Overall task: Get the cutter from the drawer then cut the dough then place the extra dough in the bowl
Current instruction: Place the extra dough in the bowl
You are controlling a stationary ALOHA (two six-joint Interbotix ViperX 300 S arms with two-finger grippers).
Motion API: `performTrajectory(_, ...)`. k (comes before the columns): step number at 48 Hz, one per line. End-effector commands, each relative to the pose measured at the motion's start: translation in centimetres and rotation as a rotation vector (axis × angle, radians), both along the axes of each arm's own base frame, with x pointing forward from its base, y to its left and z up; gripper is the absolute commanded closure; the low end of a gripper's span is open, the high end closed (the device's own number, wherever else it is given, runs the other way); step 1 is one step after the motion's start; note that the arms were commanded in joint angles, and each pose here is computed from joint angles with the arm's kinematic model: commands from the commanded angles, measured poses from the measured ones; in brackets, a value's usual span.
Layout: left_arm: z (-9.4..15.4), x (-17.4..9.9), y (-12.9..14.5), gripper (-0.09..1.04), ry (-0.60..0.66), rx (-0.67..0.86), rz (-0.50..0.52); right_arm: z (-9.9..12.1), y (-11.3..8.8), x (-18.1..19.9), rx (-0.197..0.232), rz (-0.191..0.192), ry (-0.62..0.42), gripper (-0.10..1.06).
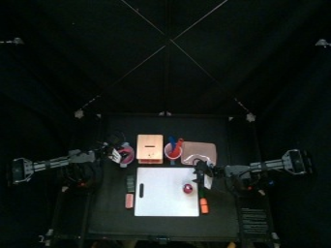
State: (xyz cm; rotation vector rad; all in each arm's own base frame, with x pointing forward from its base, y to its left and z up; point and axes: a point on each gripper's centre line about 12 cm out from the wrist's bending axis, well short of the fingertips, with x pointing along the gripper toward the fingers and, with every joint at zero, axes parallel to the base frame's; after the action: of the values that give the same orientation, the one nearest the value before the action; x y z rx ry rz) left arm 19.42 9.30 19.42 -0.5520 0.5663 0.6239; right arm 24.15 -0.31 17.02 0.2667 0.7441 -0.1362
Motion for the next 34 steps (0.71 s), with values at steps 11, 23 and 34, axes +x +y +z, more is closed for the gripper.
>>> performTrajectory(11,1.8,1.6,-1.6,0.02,-0.266,0.257,-0.273,2.8,-0.1,1.7,-0.043,0.036,-0.132,0.12)
performTrajectory(23,2.1,1.7,-3.1,0.02,-0.378,0.435,-0.443,5.0,-0.3,2.6,-0.103,0.096,-0.319,0.12)
performTrajectory(34,2.7,2.0,-5.3,0.02,-0.453,0.573,-0.593,5.3,-0.8,2.6,-0.106,0.097,-0.413,0.12)
